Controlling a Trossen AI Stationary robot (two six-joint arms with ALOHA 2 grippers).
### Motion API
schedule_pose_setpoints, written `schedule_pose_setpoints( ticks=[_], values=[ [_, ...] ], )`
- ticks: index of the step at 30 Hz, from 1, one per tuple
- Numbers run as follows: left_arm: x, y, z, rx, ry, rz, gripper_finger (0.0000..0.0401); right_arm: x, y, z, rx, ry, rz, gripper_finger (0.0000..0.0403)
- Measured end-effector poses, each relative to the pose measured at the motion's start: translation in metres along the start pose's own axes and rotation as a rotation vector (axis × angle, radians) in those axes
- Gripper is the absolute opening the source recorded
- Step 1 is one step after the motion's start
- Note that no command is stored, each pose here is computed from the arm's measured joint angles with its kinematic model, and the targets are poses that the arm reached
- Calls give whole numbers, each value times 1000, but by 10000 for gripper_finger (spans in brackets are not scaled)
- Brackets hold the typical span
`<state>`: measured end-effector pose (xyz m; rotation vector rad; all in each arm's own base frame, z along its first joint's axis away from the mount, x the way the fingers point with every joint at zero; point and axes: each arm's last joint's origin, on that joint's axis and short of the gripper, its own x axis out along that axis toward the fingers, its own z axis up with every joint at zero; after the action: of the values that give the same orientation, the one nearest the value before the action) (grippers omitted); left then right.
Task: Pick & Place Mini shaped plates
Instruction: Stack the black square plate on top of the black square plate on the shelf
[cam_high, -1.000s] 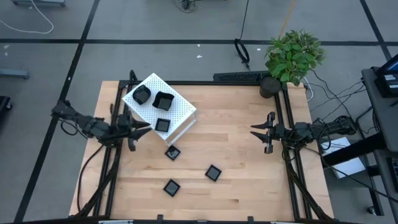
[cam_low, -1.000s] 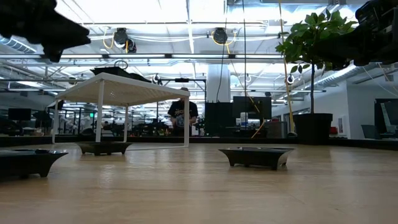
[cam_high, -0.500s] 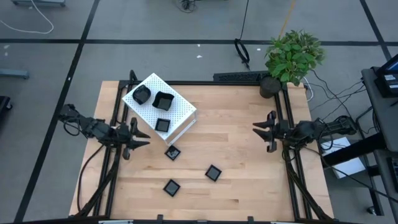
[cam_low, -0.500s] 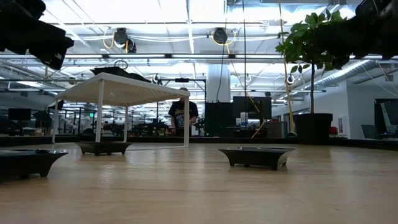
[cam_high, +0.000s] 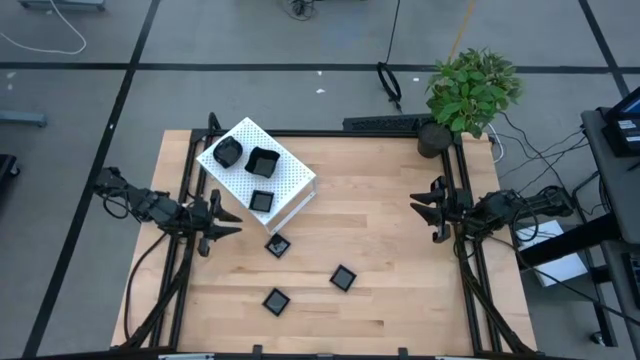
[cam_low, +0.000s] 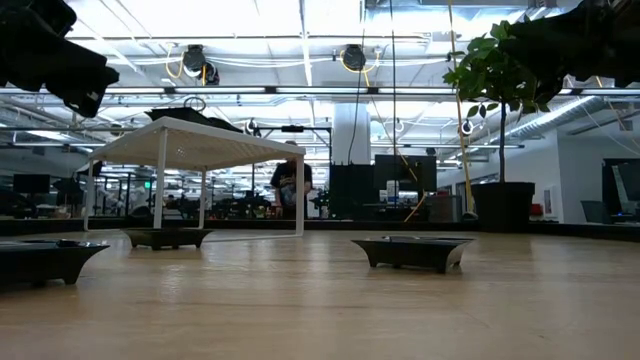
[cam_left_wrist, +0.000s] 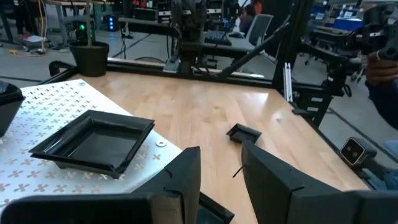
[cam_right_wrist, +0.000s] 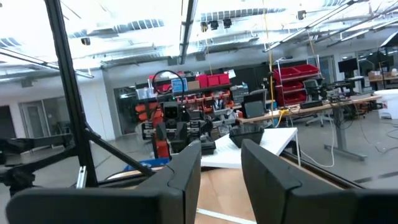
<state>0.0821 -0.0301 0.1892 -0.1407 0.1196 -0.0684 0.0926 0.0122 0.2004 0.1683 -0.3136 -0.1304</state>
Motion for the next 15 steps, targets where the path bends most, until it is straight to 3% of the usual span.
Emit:
schedule_pose_setpoints(
  ticks=[7, 10, 15],
  values=[
    [0, 0, 0, -1, -1, 0, 120, 0, 0, 5, 23, -45, 2, 102],
    [0, 0, 0, -1, -1, 0, 120, 1, 2, 12, 97, -122, 22, 105],
    [0, 0, 0, -1, -1, 0, 120, 13, 14, 15, 173, -165, 255, 140]
  ],
)
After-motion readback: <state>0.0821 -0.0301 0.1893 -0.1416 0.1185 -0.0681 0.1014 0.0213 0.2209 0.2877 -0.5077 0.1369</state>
